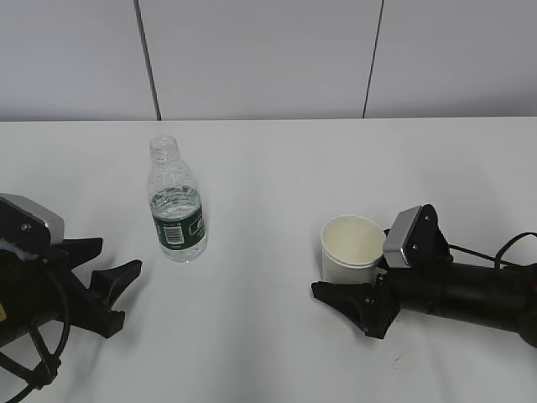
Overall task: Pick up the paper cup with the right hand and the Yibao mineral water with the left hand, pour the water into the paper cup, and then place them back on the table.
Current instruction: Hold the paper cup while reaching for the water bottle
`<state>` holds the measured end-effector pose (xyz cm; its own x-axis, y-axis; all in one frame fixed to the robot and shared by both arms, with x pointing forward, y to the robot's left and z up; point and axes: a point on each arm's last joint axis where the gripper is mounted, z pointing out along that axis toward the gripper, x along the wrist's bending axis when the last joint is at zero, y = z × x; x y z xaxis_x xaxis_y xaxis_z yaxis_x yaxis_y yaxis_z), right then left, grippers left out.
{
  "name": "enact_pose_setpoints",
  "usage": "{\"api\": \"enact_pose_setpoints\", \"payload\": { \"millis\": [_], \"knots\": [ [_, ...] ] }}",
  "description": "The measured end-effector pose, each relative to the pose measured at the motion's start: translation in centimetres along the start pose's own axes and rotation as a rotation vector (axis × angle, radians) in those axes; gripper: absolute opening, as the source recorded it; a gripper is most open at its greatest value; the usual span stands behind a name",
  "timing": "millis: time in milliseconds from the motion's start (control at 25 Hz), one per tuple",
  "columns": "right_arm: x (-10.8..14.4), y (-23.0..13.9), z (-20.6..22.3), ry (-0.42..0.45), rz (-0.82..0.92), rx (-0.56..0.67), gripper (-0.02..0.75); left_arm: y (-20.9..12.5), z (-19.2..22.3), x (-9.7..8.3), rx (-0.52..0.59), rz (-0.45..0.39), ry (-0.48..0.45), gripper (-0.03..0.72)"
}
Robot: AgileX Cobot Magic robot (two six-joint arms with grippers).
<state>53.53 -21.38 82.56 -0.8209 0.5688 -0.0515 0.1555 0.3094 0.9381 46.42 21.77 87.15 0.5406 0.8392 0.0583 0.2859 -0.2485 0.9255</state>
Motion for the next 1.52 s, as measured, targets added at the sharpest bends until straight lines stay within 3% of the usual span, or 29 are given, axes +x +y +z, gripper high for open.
{"api": "enact_pose_setpoints", "payload": {
  "millis": [280,1120,1320,1520],
  "knots": [
    [-0.1,0.1,0.1,-0.002,0.002,-0.003,0.577,0.0,0.0,0.0,0.0,0.0,0.0,0.427],
    [-0.3,0.1,0.0,-0.022,0.011,-0.003,0.54,0.0,0.0,0.0,0.0,0.0,0.0,0.427],
    [-0.4,0.1,0.1,-0.025,0.01,-0.005,0.501,0.0,0.0,0.0,-0.001,0.0,0.0,0.427],
    [-1.4,1.4,0.4,-0.043,-0.034,-0.043,0.5,0.1,0.1,0.0,-0.003,0.001,0.001,0.427]
  ]
}}
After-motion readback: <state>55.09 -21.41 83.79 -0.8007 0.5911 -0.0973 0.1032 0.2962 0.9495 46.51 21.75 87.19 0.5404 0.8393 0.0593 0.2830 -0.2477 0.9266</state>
